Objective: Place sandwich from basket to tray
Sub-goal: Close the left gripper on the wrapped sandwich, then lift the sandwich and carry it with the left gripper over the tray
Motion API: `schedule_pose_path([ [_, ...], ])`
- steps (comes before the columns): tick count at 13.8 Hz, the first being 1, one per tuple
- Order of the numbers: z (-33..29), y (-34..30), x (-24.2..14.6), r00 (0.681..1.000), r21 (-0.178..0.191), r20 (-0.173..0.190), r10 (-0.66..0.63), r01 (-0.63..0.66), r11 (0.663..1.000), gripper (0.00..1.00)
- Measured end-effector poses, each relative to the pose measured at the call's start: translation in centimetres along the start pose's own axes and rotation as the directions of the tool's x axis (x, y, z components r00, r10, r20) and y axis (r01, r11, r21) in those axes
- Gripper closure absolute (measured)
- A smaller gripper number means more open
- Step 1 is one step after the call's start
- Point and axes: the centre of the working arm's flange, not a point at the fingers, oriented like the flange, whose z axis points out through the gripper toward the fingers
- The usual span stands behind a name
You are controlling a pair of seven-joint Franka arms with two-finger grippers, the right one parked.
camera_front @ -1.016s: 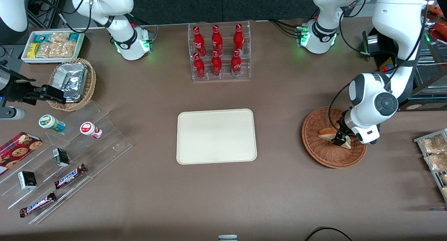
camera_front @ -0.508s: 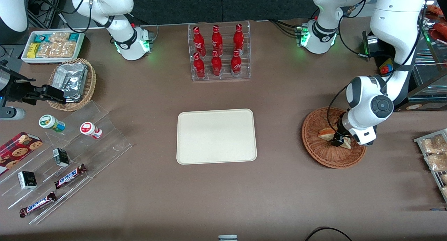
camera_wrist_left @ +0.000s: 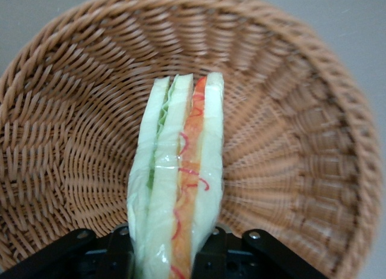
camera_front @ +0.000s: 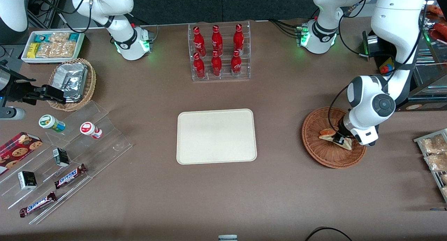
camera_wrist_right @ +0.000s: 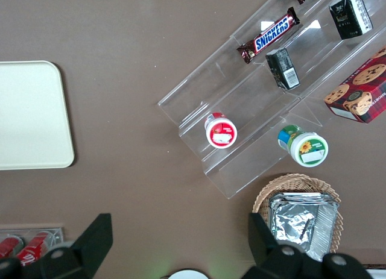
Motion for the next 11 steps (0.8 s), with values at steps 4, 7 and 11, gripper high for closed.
schedule_pose_path([
  [4,-6.8,2.8,-2.8,0.998,0.032,0.003,0.064,-0.064,0.997,0.76],
  [7,-11.7,6.1,-8.8,0.986,0.057,0.008,0.168,-0.168,0.984,0.82],
  [11,-14.5,9.2,-20.6,0.960,0.048,0.003,0.281,-0.281,0.959,0.82],
])
